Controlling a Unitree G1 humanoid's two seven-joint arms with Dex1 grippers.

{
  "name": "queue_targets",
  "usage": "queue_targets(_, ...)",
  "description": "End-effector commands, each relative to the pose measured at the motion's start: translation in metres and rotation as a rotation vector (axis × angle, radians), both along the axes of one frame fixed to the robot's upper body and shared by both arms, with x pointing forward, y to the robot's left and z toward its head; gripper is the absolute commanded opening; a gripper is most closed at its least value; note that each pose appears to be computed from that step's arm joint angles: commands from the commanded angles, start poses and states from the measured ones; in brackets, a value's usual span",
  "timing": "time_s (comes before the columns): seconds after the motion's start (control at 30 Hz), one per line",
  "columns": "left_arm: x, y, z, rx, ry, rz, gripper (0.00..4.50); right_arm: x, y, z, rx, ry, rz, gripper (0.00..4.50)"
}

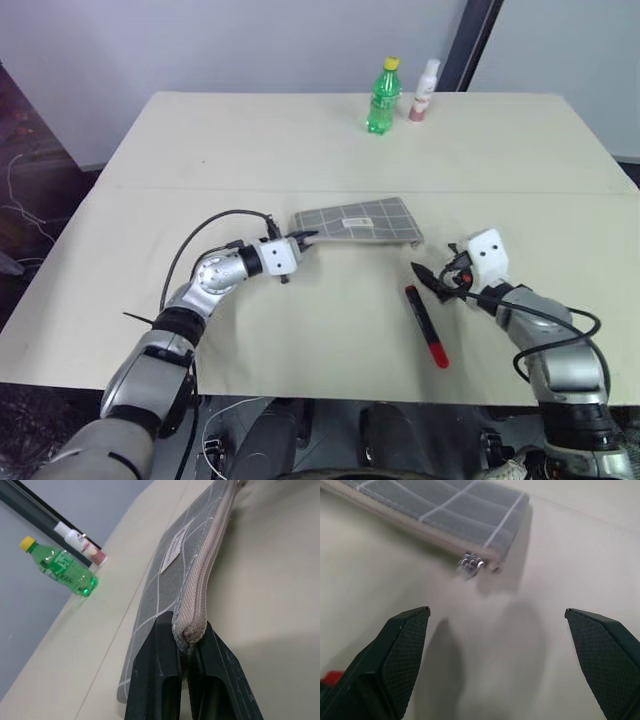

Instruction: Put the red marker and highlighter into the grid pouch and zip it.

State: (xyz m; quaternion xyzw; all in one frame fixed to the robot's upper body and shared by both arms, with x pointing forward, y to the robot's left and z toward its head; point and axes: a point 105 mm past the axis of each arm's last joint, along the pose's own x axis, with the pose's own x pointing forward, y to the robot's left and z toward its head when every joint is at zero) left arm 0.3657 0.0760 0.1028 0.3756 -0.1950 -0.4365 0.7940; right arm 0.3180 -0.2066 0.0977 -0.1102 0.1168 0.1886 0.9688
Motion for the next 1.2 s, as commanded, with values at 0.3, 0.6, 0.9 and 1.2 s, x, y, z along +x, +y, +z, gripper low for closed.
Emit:
queue_targets(0.3,-0.001,0.001,0.044,-0.098,-0.096,0.028,0.0,0.027,0.03,0.021,0.185,-0.054,-0.045,4.47)
queue_targets(0.6,-0.002,0.004,0.055,-0.103,-0.134,0.042,0.0,0.035,0.036,0.028,0.303,-0.07,-0.064,4.47)
queue_targets(0.9,0.001,0.004,0.051,-0.078,-0.137,0.052,0.0,0.037,0.043,0.035,0.323,-0.077,-0.042,1.6)
queue_targets(1.2,-0.005,-0.004,0.026,-0.056,-0.061,0.017,0.0,0.032,0.087,0.037,-0.007,-0.096,0.191,0.04)
